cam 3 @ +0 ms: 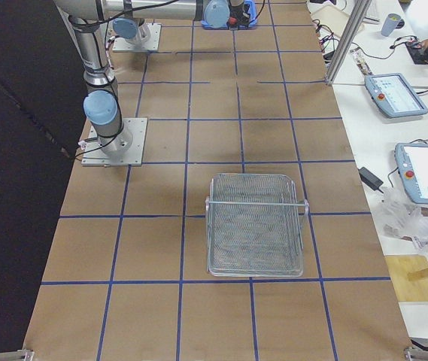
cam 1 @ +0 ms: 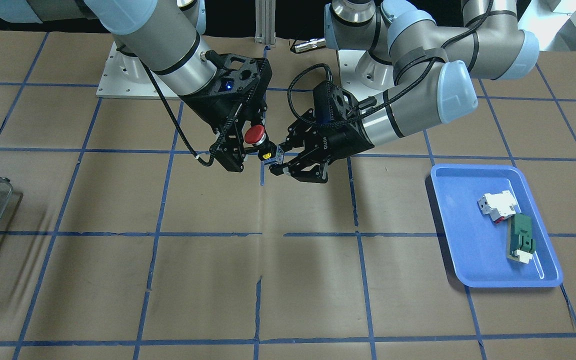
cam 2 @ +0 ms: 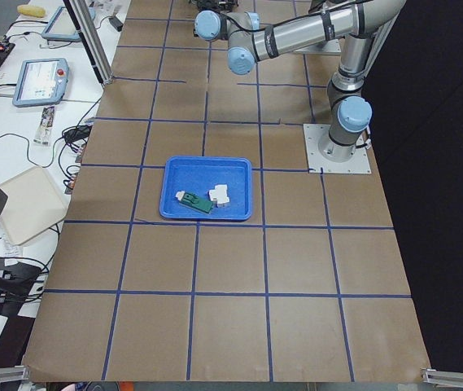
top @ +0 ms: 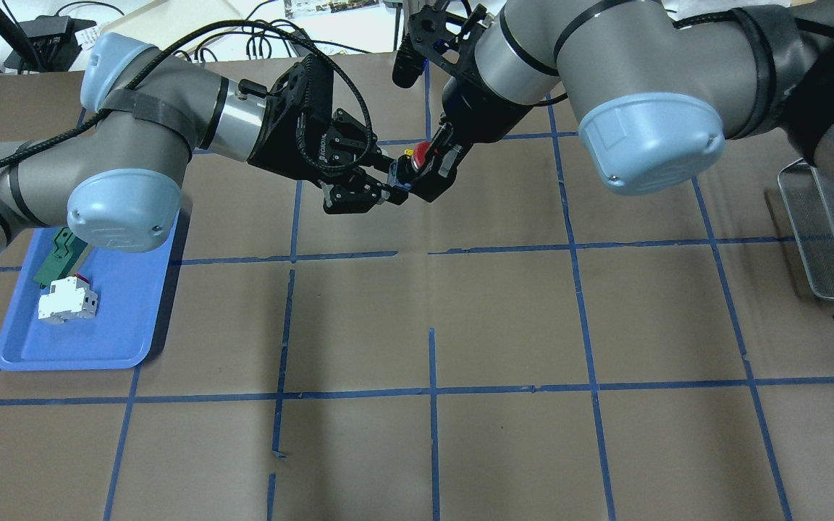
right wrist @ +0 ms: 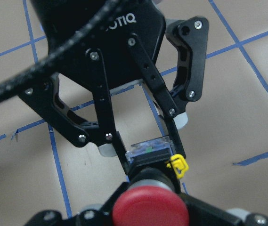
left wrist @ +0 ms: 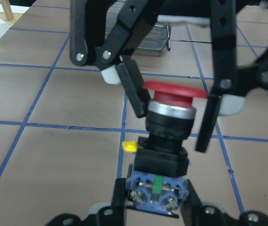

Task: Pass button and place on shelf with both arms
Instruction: 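Open the left gripper and withdraw it while the right gripper pulls the button away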

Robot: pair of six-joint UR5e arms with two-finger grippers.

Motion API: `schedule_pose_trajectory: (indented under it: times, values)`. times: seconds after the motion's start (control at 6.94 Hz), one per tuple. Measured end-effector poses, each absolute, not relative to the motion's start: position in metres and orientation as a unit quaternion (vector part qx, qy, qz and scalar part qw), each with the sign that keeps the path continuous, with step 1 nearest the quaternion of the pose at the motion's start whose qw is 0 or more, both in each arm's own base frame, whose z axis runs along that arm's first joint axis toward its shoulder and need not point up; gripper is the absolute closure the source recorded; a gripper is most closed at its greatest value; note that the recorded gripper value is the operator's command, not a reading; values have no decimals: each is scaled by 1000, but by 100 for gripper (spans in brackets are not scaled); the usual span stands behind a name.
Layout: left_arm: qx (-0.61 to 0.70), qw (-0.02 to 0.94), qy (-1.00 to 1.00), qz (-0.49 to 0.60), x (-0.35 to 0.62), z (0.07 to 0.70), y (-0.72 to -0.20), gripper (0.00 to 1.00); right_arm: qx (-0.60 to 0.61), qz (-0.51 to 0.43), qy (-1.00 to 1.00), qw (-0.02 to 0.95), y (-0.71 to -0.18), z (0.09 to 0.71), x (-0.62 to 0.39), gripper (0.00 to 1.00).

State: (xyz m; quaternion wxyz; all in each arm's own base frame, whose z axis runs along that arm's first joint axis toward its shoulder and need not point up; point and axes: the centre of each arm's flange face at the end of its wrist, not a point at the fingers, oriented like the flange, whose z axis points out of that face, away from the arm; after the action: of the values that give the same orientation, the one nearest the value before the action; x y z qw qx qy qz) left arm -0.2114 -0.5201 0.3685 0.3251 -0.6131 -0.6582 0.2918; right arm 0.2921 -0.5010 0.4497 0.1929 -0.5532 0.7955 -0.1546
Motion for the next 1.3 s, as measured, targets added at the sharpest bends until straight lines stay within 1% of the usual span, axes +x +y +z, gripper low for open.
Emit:
schedule_pose_trajectory:
  times: [0.14, 0.29, 1.01, 1.3]
  values:
    - [-613, 325, -658, 292, -211, 369, -520, 21, -553, -155, 795, 193, -501, 450, 292, 100]
    - [-614, 324, -658, 293, -211, 370, -520, 0, -553, -157, 795, 193, -502, 451, 292, 100]
    - [-620, 299, -669, 279, -206, 382, -521, 0, -545, -159, 802, 186, -509, 453, 279, 100]
    - [-599, 253, -728, 219, -195, 408, -520, 0, -514, -156, 828, 159, -528, 454, 233, 100]
